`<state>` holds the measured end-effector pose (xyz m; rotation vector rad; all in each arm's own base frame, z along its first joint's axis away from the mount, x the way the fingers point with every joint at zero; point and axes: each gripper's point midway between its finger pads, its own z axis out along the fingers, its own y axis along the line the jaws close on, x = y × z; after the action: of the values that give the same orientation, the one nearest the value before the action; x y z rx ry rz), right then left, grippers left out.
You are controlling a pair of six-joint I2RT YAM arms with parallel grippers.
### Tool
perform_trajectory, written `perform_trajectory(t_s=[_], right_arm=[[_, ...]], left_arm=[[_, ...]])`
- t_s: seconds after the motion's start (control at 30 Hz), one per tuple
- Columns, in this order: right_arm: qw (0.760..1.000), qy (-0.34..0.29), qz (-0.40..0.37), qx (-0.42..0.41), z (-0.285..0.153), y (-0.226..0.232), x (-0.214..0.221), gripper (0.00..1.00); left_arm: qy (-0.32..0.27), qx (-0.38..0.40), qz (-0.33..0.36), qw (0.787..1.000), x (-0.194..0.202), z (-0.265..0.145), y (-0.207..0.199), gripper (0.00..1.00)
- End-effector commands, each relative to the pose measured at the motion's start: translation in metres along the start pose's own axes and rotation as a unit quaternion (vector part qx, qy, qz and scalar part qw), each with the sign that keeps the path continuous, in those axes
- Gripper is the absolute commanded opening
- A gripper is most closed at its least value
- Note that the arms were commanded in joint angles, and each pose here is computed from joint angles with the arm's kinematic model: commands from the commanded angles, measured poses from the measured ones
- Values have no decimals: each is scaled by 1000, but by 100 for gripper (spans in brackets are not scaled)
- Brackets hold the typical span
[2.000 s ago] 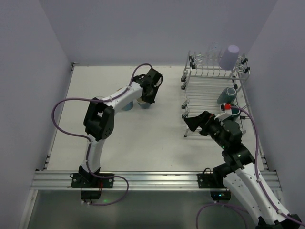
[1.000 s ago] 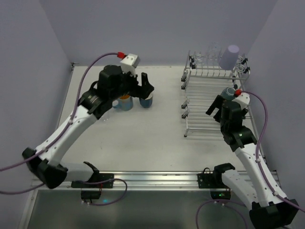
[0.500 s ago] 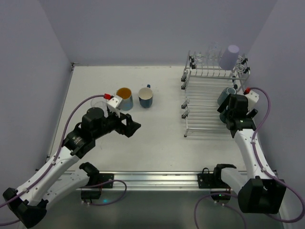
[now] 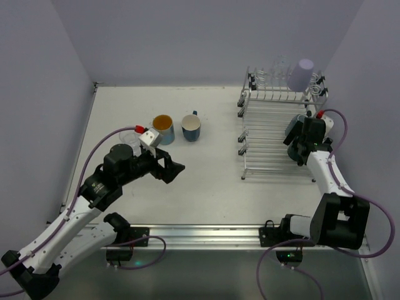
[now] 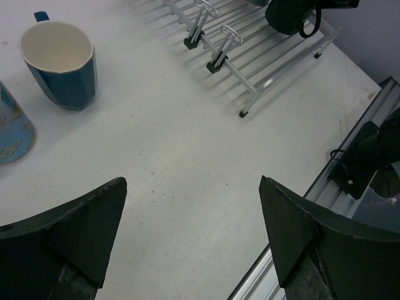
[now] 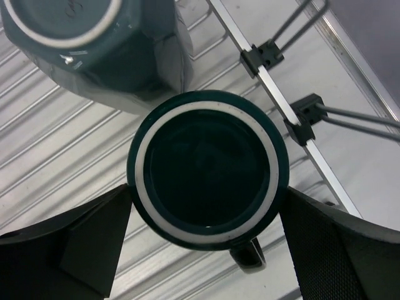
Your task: Unload the cups from the dish rack
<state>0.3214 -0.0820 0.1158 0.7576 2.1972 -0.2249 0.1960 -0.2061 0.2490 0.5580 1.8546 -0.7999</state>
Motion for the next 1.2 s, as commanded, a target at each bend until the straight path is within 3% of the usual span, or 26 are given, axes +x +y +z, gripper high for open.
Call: perform_trajectory(t_s=[0.0, 0.2, 0.27, 0.3, 0.4, 0.43, 0.57, 0.67, 0.8, 0.9, 0.97, 1.07, 1.17], right_arm=[[999, -39, 5, -31, 4, 20, -36, 99], [999, -37, -1, -4, 16, 14, -35, 99], [999, -48, 7, -2, 12, 13, -39, 95], [999, -51, 10, -1, 10, 11, -40, 79], [996, -79, 25, -22, -8, 16, -45, 52], [995, -87, 25, -36, -15, 23, -44, 48], [985, -145, 24, -92, -55, 43, -51, 45], [980, -153, 17, -127, -73, 58, -41, 44], [959, -152, 48, -234, -113, 84, -34, 43], [911, -135, 77, -382, -165, 119, -24, 41], [855, -112, 78, -501, -212, 143, -16, 41], [785, -72, 99, -607, -258, 161, 0, 40], [742, -37, 100, -662, -286, 172, 17, 39]], left_arm=[[-11, 19, 14, 1000, -6, 2, -7, 91], [-6, 13, 12, 1000, -3, 5, -4, 91], [-10, 13, 10, 1000, -5, 5, -4, 91], [-10, 14, 9, 1000, -5, 5, -4, 91], [-13, 28, -1, 1000, -7, 7, -10, 91], [-14, 41, -6, 999, -9, 8, -15, 90], [-12, 75, -20, 997, -15, 10, -29, 89], [-7, 93, -34, 995, -20, 13, -36, 88], [-12, 145, -67, 987, -23, 19, -55, 86], [-12, 185, -96, 978, -22, 28, -68, 84], [-26, 215, -113, 970, -27, 32, -80, 84], [-27, 254, -138, 957, -27, 41, -99, 82], [-24, 287, -145, 947, -28, 50, -118, 81]])
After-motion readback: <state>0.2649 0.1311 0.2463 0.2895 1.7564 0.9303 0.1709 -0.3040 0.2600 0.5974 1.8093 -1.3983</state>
